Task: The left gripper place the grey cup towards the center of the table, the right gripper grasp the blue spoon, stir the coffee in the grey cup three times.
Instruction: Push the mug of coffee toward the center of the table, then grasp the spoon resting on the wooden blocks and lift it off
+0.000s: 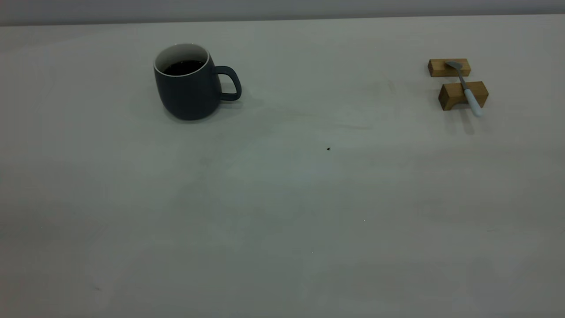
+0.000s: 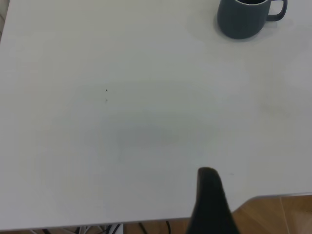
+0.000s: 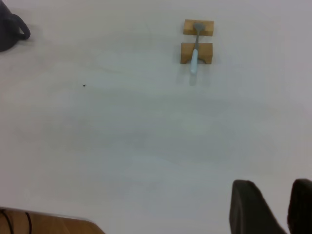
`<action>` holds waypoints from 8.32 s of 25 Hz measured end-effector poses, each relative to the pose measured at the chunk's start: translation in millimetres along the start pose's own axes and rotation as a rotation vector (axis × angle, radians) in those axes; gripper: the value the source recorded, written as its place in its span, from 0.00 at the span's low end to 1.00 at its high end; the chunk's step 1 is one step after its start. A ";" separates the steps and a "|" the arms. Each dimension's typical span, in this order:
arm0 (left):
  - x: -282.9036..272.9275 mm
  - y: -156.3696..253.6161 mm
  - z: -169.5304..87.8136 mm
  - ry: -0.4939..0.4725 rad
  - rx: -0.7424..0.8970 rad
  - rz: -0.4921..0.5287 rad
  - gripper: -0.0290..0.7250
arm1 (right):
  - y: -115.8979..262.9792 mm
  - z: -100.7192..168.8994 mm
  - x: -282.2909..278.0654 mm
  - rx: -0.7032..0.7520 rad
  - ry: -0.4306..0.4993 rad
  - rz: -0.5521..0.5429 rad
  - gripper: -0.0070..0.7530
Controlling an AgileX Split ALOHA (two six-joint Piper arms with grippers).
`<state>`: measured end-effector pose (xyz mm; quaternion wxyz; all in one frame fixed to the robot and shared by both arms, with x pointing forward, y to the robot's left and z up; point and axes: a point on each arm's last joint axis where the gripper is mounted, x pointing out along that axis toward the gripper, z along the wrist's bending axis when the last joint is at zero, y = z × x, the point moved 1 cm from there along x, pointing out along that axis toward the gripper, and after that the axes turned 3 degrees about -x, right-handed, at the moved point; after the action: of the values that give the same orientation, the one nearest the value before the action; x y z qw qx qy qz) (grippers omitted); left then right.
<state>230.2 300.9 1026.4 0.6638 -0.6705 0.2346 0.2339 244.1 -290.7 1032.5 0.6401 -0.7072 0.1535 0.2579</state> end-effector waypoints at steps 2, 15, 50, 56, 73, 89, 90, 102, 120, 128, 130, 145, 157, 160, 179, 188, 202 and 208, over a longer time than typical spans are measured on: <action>0.0 0.0 0.0 0.000 0.000 0.000 0.81 | 0.0 0.0 0.0 0.000 0.000 0.000 0.32; 0.0 0.0 0.0 0.000 -0.002 0.000 0.81 | 0.0 0.0 0.0 0.000 0.000 0.000 0.32; 107.0 -84.4 0.0 -0.022 -0.098 0.373 0.81 | 0.0 0.0 0.0 0.000 0.000 0.000 0.32; 169.8 -120.9 0.3 -0.017 -0.047 0.449 0.81 | 0.0 0.0 0.0 0.000 0.000 0.000 0.32; 394.3 -178.1 8.0 0.083 0.531 0.570 0.81 | 0.0 0.0 0.0 0.000 0.000 0.000 0.32; 511.1 -137.3 -25.4 0.560 1.090 0.458 0.81 | 0.0 0.0 0.0 0.000 0.000 0.000 0.32; 514.5 -132.4 -30.1 0.582 1.111 0.447 0.81 | 0.0 0.0 0.0 0.000 0.000 0.000 0.32; 521.9 -117.9 -93.0 0.688 1.239 0.321 0.81 | 0.0 0.0 0.0 0.000 0.000 0.000 0.32; 496.4 -96.8 -229.9 0.711 1.295 0.188 0.81 | 0.0 0.0 0.0 0.000 0.000 0.000 0.32; 492.7 -89.5 -249.5 0.708 1.279 0.163 0.81 | 0.0 0.0 0.0 0.000 0.000 0.000 0.32; 491.6 -90.7 -248.0 0.710 1.246 0.183 0.81 | 0.0 0.0 0.0 0.000 0.000 0.000 0.32; 317.9 -243.1 -155.2 0.320 0.735 0.613 0.81 | 0.0 0.0 0.0 0.000 0.000 0.000 0.32; 149.5 -281.3 -110.4 0.220 0.446 0.444 0.81 | 0.0 0.0 0.0 0.000 0.000 0.000 0.32; 131.7 -258.1 -98.9 0.207 0.408 0.473 0.81 | -0.1 0.0 0.0 0.000 0.000 -0.001 0.32; 28.7 -83.7 -3.9 0.022 0.084 0.373 0.81 | -0.1 0.0 0.0 0.000 0.000 -0.001 0.32; 9.9 -18.6 7.2 -0.064 -0.032 0.176 0.81 | -0.1 0.0 0.0 0.000 0.000 -0.001 0.32; 2.5 -2.3 6.6 -0.100 -0.101 0.044 0.81 | -0.1 0.0 0.0 0.000 0.000 -0.001 0.32; 1.5 -1.4 5.7 -0.091 -0.106 0.026 0.81 | -0.1 0.0 0.0 0.000 0.000 -0.001 0.32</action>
<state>232.3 306.5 1026.6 0.6343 -0.6902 0.2004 0.2848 244.2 -290.7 1032.6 0.6402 -0.7073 0.1533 0.2577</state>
